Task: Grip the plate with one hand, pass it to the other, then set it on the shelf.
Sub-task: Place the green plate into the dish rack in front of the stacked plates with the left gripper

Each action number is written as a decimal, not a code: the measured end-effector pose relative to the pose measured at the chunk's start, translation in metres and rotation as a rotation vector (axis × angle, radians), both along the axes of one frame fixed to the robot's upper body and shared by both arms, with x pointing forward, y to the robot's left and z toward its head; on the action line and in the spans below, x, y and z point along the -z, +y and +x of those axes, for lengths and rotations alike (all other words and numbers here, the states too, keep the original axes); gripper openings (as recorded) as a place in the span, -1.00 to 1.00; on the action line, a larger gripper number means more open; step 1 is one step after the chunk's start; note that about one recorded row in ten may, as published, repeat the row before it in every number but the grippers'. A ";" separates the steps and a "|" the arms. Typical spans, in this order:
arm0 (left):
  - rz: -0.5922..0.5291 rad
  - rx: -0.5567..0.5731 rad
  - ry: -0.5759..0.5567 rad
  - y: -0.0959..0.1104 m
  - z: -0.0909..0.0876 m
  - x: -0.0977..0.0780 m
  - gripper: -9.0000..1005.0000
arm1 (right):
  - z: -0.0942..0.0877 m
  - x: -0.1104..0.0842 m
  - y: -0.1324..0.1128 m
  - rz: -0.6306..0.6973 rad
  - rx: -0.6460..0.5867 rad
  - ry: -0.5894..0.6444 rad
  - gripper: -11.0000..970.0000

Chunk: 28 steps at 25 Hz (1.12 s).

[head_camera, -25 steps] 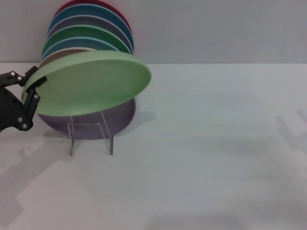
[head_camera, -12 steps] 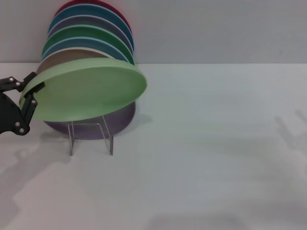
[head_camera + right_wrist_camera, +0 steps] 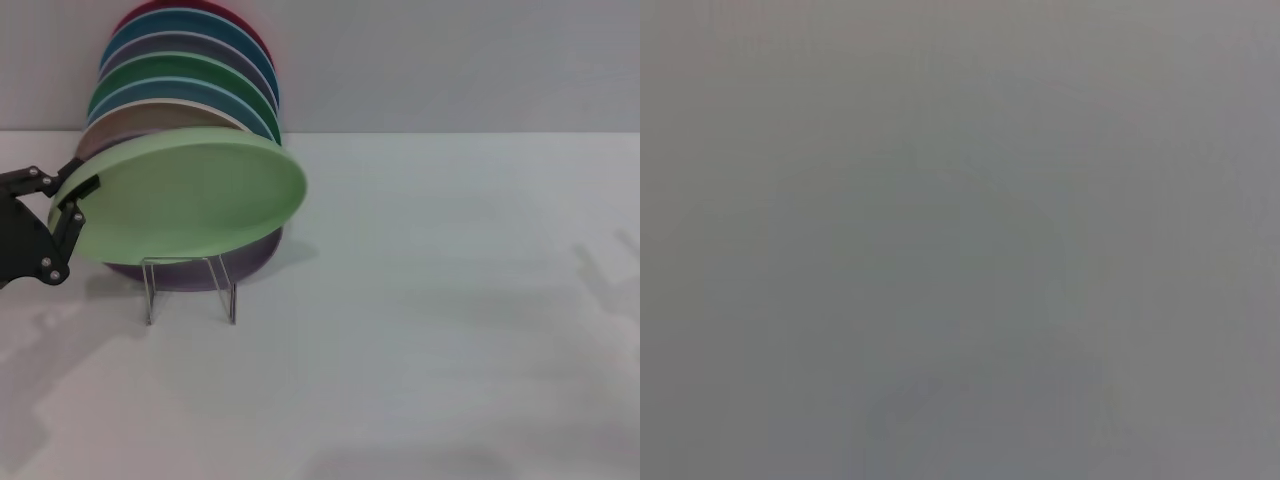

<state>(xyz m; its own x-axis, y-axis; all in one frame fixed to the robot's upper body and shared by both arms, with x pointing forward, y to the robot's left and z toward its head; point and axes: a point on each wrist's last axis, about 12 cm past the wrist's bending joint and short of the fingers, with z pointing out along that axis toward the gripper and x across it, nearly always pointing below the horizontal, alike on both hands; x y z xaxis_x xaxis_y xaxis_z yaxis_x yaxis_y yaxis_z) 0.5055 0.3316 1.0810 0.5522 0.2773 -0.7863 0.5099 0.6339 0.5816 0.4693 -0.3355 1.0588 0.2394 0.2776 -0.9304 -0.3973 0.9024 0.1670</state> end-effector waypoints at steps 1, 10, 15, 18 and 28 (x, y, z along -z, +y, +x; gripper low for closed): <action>0.002 -0.001 -0.002 -0.001 0.000 0.000 -0.81 | 0.000 0.000 0.000 0.001 0.000 0.000 0.41; -0.016 -0.025 0.017 -0.006 -0.002 0.006 -0.81 | -0.002 0.000 0.000 0.004 -0.004 -0.008 0.42; -0.054 -0.092 0.015 -0.010 -0.003 0.011 -0.81 | -0.003 -0.001 0.001 0.006 -0.010 -0.012 0.42; -0.048 -0.091 0.018 -0.013 -0.003 0.013 -0.67 | -0.004 -0.001 0.001 0.007 -0.012 -0.016 0.42; -0.060 -0.112 -0.032 -0.020 -0.015 0.017 -0.27 | -0.005 -0.002 0.001 0.006 -0.016 -0.023 0.41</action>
